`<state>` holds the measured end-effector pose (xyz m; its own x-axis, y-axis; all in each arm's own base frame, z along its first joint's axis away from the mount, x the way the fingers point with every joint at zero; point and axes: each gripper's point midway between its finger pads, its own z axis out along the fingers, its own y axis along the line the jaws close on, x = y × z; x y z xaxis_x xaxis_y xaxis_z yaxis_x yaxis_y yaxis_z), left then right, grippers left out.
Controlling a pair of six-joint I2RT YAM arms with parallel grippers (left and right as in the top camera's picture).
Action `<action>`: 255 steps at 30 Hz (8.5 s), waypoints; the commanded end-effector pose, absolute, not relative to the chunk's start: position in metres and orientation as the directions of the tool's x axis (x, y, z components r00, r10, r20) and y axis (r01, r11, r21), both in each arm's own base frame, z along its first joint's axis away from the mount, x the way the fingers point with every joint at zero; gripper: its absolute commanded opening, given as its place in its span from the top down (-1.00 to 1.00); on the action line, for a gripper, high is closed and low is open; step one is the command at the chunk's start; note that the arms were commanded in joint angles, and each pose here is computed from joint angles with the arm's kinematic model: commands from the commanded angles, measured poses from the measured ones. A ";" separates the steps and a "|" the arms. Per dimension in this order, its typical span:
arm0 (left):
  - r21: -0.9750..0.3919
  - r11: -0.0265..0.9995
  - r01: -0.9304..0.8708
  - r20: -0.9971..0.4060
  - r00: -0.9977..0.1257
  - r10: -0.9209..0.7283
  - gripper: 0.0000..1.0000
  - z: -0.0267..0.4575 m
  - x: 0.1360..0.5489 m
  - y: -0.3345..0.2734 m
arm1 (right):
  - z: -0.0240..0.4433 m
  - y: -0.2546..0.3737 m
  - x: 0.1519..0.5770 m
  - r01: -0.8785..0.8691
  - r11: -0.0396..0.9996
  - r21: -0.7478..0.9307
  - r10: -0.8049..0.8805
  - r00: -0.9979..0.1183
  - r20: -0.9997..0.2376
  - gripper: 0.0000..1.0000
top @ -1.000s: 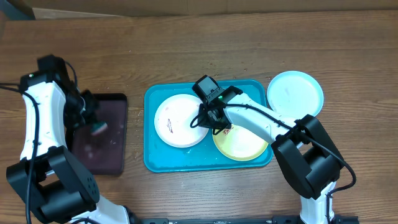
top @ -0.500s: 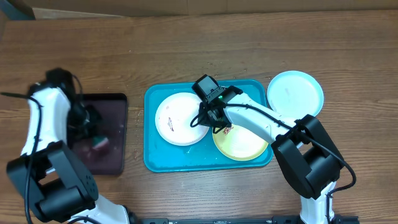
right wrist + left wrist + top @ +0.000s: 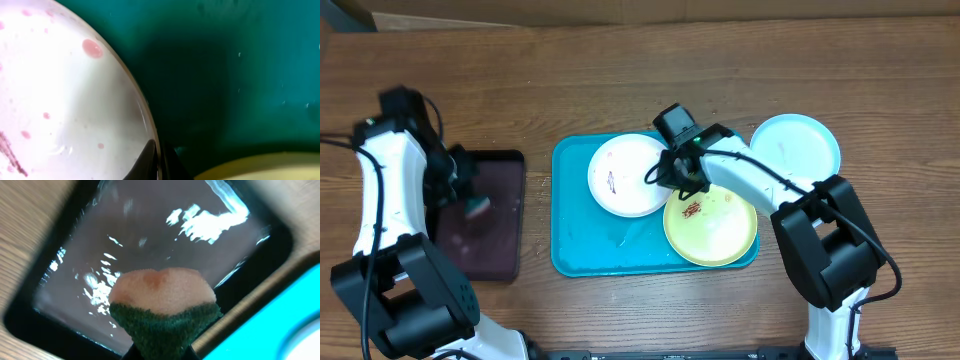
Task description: Clean dirty plates on tray and stack at the side
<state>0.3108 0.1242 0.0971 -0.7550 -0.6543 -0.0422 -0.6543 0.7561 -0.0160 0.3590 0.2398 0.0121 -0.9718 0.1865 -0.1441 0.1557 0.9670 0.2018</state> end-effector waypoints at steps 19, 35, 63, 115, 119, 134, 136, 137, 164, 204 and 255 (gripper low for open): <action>-0.041 0.756 -0.653 -0.061 -0.754 -0.654 0.91 0.118 0.315 0.128 | 0.016 0.266 0.345 -0.090 0.971 0.221 -0.054 -0.985 -0.165 0.93; -0.137 0.780 -0.611 -0.135 -0.769 -0.625 0.91 0.186 0.333 0.122 | 0.014 0.284 0.333 -0.162 0.961 0.224 -0.122 -0.976 -0.183 0.93; -0.235 0.851 -0.469 -0.183 -0.839 -0.512 0.91 0.226 0.357 0.065 | 0.017 0.296 0.333 -0.227 0.934 0.277 -0.176 -0.965 -0.195 0.93; -0.261 0.898 -0.355 0.015 -0.931 -0.364 -0.18 0.023 0.306 -0.136 | 0.017 0.296 0.333 -0.241 0.931 0.274 -0.190 -0.961 -0.200 0.93; -0.253 0.900 -0.354 0.005 -0.931 -0.364 0.04 0.022 0.306 -0.135 | 0.017 0.296 0.333 -0.241 0.931 0.274 -0.190 -0.961 -0.200 0.92; -0.174 0.913 -0.369 0.034 -0.929 -0.369 0.91 0.004 0.289 -0.122 | 0.018 0.296 0.333 -0.242 0.931 0.275 -0.190 -0.961 -0.202 0.93; -0.114 0.920 -0.375 0.021 -0.927 -0.375 0.91 -0.006 0.283 -0.110 | 0.018 0.296 0.333 -0.242 0.931 0.275 -0.190 -0.961 -0.202 0.93; -0.084 0.922 -0.377 0.013 -0.926 -0.377 0.91 -0.009 0.279 -0.104 | 0.017 0.296 0.333 -0.241 0.931 0.274 -0.190 -0.961 -0.200 0.93; -0.184 0.937 -0.296 -0.115 -0.941 -0.319 0.91 0.075 0.354 -0.116 | 0.017 0.296 0.333 -0.241 0.931 0.273 -0.190 -0.961 -0.200 0.93; 0.096 0.678 -0.729 -0.223 -0.679 -0.699 0.91 0.172 0.326 0.063 | 0.120 0.287 0.362 -0.245 0.955 0.168 -0.170 -0.914 -0.368 0.93; -0.012 0.667 -0.745 -0.044 -0.666 -0.745 0.92 0.105 0.300 0.110 | 0.302 0.304 0.313 -0.031 0.928 -0.371 -0.336 -0.501 -0.798 0.93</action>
<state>0.3025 0.1103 0.1091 -0.6513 -0.7566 -0.0585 -0.7569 0.6532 -0.0206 0.3065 0.3123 0.2979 -0.4639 -0.4923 -0.7365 -0.0872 0.8527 -0.5151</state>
